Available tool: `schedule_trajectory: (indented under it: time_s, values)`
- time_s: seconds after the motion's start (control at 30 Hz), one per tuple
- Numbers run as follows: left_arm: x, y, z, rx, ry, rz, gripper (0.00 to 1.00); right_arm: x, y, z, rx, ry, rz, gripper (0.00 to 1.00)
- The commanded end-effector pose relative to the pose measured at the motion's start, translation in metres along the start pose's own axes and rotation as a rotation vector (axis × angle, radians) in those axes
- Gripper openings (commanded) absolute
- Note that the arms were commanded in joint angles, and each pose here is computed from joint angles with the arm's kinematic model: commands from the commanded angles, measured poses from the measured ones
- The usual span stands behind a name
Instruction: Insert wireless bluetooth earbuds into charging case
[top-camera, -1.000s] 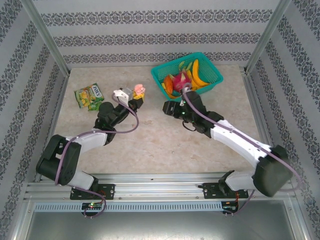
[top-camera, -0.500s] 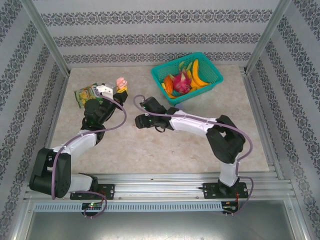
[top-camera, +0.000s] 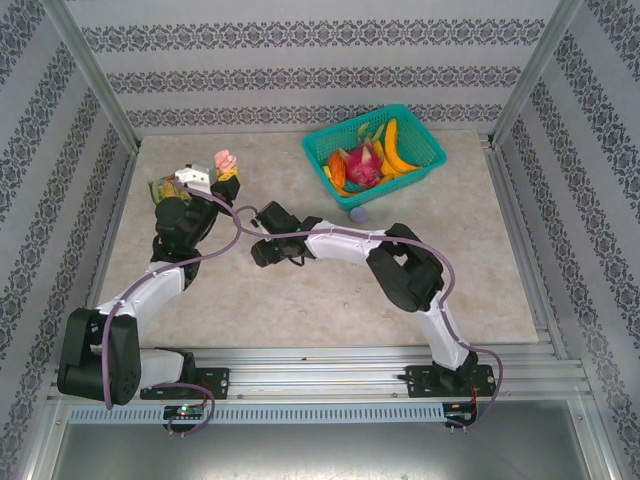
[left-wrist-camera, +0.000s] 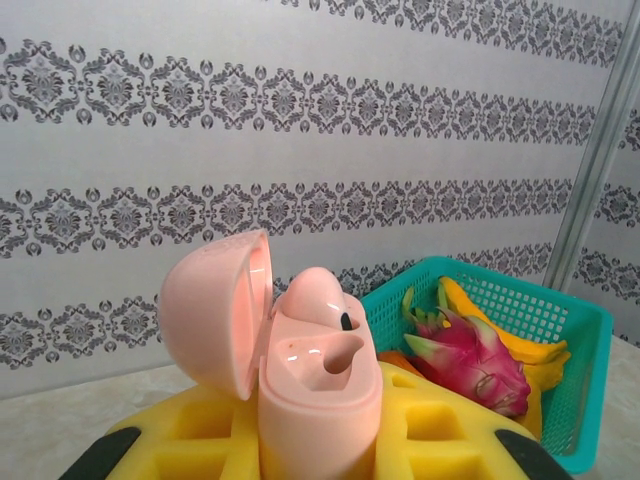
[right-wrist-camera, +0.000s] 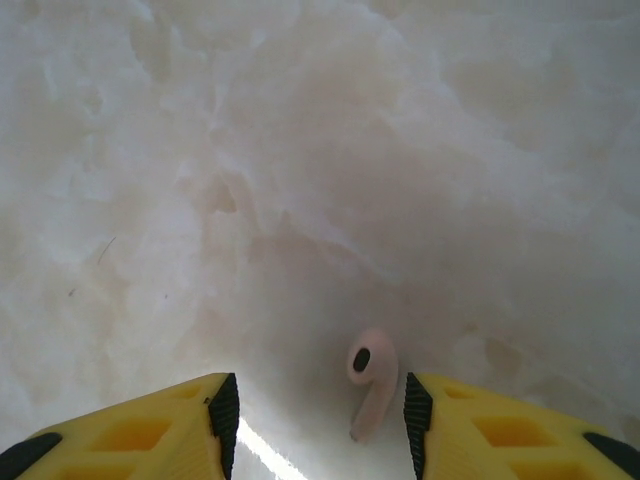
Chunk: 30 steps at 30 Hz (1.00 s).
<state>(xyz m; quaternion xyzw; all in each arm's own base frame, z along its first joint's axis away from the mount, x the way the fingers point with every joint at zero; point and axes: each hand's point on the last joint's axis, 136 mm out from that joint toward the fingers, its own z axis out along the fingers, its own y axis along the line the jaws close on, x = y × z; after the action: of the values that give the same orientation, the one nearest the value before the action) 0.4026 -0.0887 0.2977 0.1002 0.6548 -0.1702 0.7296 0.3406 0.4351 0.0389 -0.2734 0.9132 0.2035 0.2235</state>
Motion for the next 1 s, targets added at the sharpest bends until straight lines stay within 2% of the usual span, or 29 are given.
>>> schedule_trajectory:
  time_s: [0.0, 0.27, 0.7, 0.97]
  values:
    - [-0.009, 0.005, -0.006, -0.014, -0.025, -0.016, 0.0, -0.002, -0.001, 0.007, 0.044, 0.007, -0.041, 0.48]
    - [-0.01, 0.008, -0.009, -0.02, -0.029, -0.025, 0.0, -0.002, -0.012, 0.018, 0.122, 0.019, -0.058, 0.45]
    - [-0.015, 0.011, -0.011, -0.027, -0.04, -0.027, 0.0, 0.003, -0.011, 0.029, 0.13, 0.045, -0.069, 0.38]
    - [-0.013, 0.012, -0.013, -0.031, -0.037, -0.035, 0.0, 0.013, -0.012, 0.031, 0.184, 0.057, -0.112, 0.35]
